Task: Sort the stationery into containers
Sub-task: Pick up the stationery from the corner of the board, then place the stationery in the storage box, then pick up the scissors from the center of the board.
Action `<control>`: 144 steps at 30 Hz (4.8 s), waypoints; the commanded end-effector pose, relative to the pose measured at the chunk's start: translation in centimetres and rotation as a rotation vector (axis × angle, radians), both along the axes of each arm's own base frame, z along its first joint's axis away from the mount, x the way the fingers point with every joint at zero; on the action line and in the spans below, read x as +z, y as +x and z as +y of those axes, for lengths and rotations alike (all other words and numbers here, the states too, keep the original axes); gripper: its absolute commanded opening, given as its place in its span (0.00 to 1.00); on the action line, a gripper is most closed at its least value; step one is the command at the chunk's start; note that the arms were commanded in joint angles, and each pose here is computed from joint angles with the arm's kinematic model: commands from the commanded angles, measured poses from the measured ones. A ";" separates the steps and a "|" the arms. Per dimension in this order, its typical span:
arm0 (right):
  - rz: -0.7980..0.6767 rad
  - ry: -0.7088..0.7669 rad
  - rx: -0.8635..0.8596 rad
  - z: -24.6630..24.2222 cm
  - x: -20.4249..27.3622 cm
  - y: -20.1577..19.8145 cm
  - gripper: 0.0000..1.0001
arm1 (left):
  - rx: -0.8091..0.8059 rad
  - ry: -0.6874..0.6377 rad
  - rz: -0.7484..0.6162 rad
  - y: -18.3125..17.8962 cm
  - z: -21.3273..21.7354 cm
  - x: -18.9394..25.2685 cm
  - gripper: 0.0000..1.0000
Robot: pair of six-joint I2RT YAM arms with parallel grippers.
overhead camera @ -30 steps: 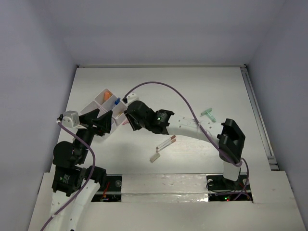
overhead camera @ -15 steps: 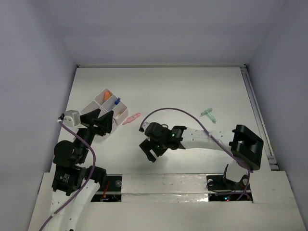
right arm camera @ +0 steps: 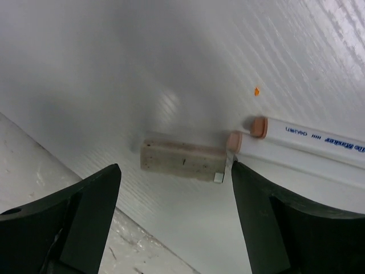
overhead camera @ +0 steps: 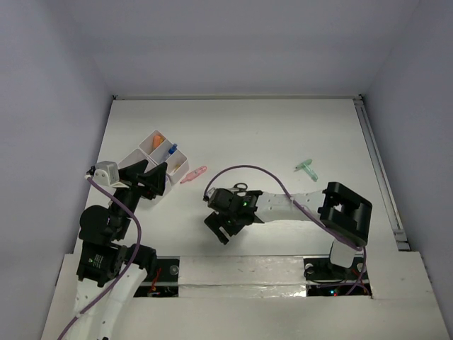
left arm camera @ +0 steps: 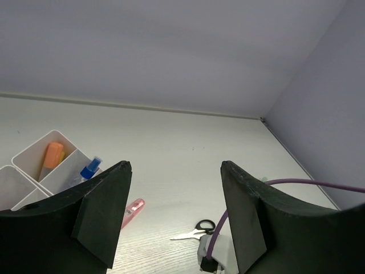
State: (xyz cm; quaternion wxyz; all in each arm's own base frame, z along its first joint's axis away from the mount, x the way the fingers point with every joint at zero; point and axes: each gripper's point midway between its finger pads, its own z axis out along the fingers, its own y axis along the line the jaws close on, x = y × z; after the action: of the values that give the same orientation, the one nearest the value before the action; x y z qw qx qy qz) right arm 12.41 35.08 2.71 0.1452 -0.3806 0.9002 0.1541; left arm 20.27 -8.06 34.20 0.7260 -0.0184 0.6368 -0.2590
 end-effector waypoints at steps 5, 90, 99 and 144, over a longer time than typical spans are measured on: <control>-0.074 0.003 -0.050 1.5 0.3 0.6 0.78 | -0.008 -0.008 -0.053 0.0 -0.1 1.4 0.61; -0.757 0.557 -0.194 12.8 21.1 22.7 0.28 | -0.009 0.005 -0.034 0.5 -0.3 1.0 0.61; -0.521 0.405 -0.389 -0.8 14.8 17.7 0.00 | 0.005 0.022 -0.018 1.1 -0.2 0.7 0.59; -0.353 0.131 -0.613 -6.6 1.2 21.6 0.00 | -0.042 0.085 0.143 4.4 -1.3 -3.3 0.43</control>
State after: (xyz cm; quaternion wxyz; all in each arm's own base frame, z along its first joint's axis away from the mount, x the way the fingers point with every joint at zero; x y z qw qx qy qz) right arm 32.50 27.86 2.74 0.3417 -0.1103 0.9289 0.0905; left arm 24.81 -9.22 28.96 0.6489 -0.0056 0.7229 -0.2373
